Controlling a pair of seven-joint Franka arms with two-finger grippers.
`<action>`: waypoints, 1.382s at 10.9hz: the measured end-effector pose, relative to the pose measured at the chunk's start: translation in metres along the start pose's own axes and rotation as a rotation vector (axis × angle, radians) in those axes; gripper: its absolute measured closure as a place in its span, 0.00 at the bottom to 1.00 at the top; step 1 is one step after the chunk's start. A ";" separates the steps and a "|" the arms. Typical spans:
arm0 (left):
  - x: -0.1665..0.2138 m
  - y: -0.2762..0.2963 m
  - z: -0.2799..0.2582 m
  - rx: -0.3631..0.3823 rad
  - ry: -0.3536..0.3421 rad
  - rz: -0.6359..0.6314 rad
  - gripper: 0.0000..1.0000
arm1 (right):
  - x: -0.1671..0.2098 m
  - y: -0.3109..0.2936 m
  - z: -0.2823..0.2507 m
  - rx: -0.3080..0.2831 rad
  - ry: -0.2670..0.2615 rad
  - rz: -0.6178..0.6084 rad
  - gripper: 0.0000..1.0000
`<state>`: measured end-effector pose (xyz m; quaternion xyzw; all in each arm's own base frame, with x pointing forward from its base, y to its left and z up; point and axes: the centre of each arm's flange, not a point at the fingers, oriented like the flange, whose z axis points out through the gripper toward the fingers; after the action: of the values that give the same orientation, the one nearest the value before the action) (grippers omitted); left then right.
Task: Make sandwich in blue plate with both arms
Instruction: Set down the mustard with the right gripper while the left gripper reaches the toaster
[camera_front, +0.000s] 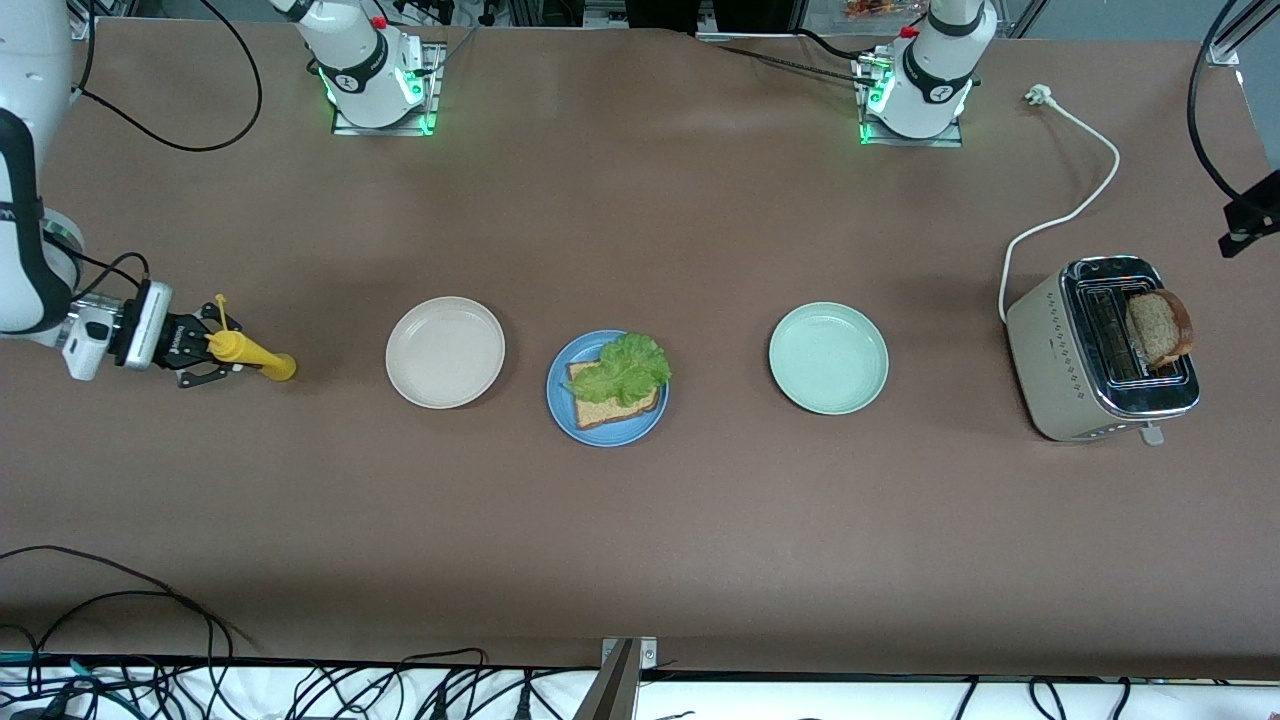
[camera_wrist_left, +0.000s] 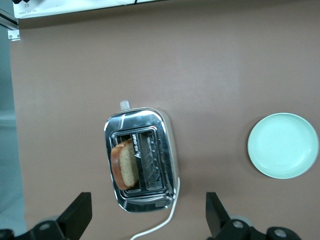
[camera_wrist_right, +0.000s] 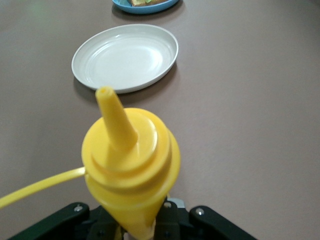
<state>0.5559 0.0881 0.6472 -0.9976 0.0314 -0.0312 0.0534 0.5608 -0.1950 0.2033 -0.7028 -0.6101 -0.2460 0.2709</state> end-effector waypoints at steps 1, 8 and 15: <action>0.002 -0.012 0.017 0.002 -0.001 0.000 0.00 | -0.010 -0.005 0.008 0.012 0.004 0.019 0.81; 0.015 -0.057 0.162 0.000 -0.044 -0.014 0.00 | -0.007 -0.013 0.020 0.026 0.015 0.029 0.81; 0.002 -0.102 0.267 -0.053 -0.200 0.011 0.00 | 0.011 -0.009 0.033 0.025 -0.004 -0.003 0.76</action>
<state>0.5813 0.2171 0.3935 -0.9966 0.0321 0.0694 0.0303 0.5542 -0.1637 0.1866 -0.6989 -0.6146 -0.2375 0.2781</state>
